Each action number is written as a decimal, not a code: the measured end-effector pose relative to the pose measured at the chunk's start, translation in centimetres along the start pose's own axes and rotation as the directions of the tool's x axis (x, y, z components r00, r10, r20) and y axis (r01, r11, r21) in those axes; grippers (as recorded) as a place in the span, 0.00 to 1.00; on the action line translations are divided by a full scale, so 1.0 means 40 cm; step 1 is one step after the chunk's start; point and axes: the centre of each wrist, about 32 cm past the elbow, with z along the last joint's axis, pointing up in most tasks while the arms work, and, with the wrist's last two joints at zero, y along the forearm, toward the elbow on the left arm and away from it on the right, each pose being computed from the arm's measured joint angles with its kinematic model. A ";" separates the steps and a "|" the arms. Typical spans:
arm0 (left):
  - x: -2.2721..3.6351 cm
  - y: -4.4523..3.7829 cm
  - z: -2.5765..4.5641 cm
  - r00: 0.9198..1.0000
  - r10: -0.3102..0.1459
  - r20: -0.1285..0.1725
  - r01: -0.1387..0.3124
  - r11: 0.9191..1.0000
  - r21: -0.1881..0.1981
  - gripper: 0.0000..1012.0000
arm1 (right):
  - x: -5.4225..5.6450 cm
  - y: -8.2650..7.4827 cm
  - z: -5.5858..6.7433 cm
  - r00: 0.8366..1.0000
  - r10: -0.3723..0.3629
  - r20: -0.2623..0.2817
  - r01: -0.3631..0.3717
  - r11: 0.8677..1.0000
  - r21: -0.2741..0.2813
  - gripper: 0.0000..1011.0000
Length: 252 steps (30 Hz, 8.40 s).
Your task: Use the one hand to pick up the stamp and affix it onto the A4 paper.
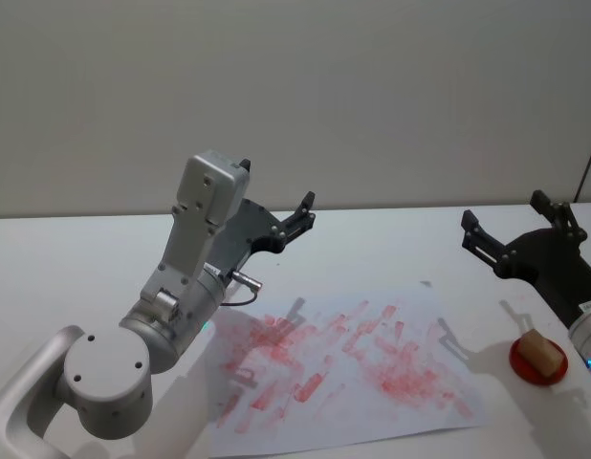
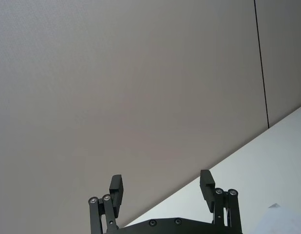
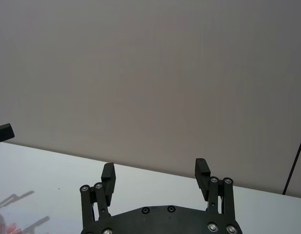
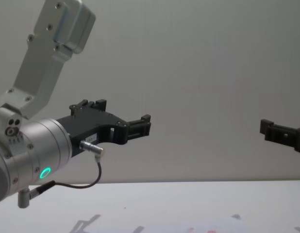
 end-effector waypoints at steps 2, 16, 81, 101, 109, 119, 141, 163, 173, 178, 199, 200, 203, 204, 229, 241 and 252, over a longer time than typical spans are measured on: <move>0.000 0.000 0.000 1.000 0.000 0.000 0.000 1.000 0.000 0.99 | 0.000 0.000 0.000 1.000 0.000 0.000 0.000 1.000 0.000 0.99; 0.000 0.000 0.000 1.000 0.000 0.000 0.000 1.000 0.000 0.99 | 0.000 0.000 0.000 1.000 0.000 0.000 0.000 1.000 0.000 0.99; 0.000 0.000 0.000 1.000 0.000 0.000 0.000 1.000 0.000 0.99 | -0.021 -0.203 -0.071 0.991 -0.131 0.005 0.126 0.944 -0.306 0.99; 0.000 0.000 0.000 1.000 0.000 0.000 0.000 1.000 0.000 0.99 | -0.040 -0.231 -0.110 0.987 -0.148 0.068 0.162 0.899 -0.407 0.99; 0.000 0.000 0.000 1.000 0.000 0.000 0.000 1.000 0.000 0.99 | -0.029 -0.220 -0.115 0.984 -0.146 0.101 0.175 0.899 -0.402 0.99; 0.000 0.000 0.000 1.000 0.000 0.000 0.000 1.000 0.000 0.99 | -0.019 -0.195 -0.122 0.985 -0.127 0.117 0.163 0.904 -0.396 0.99; 0.000 0.000 0.000 1.000 0.000 0.000 0.000 1.000 0.000 0.99 | -0.014 -0.170 -0.130 0.987 -0.102 0.121 0.143 0.906 -0.398 0.44; 0.000 0.000 0.000 1.000 0.000 0.000 0.000 1.000 0.000 0.99 | -0.012 -0.161 -0.125 0.986 -0.094 0.134 0.138 0.920 -0.367 0.21; 0.000 0.000 0.000 1.000 0.000 0.000 0.000 1.000 0.000 0.99 | -0.017 -0.129 -0.099 0.989 -0.054 0.134 0.089 0.959 -0.269 0.21; 0.000 0.000 0.000 1.000 0.000 0.000 0.000 1.000 0.000 0.99 | -0.025 -0.103 -0.084 0.993 -0.009 0.118 0.034 0.976 -0.216 0.21; 0.000 0.000 0.000 1.000 0.000 0.000 0.000 1.000 0.000 0.99 | -0.057 -0.012 -0.094 0.984 0.177 -0.010 -0.174 0.958 -0.226 0.21; 0.000 0.000 0.000 1.000 0.000 0.000 0.000 1.000 0.000 0.99 | -0.058 -0.009 -0.096 0.983 0.180 -0.017 -0.179 0.954 -0.241 0.21; 0.000 0.000 0.000 1.000 0.000 0.000 0.000 1.000 0.000 0.99 | -0.059 -0.007 -0.099 0.982 0.185 -0.027 -0.186 0.946 -0.267 0.21; 0.000 0.000 0.000 1.000 0.000 0.000 0.000 1.000 0.000 0.99 | -0.060 -0.005 -0.100 0.982 0.187 -0.031 -0.188 0.940 -0.286 0.21; 0.000 0.000 0.000 1.000 0.000 0.000 0.000 1.000 0.000 0.99 | -0.062 0.021 -0.110 0.981 0.194 0.012 -0.166 0.869 -0.466 0.21; 0.000 0.000 0.000 1.000 0.000 0.000 0.000 1.000 0.000 0.99 | -0.066 0.034 -0.083 0.983 0.178 0.030 -0.153 0.911 -0.383 0.21; 0.000 0.000 0.000 1.000 0.000 0.000 0.000 1.000 0.000 0.99 | -0.052 0.021 -0.016 0.993 0.110 0.036 -0.100 0.969 -0.228 0.21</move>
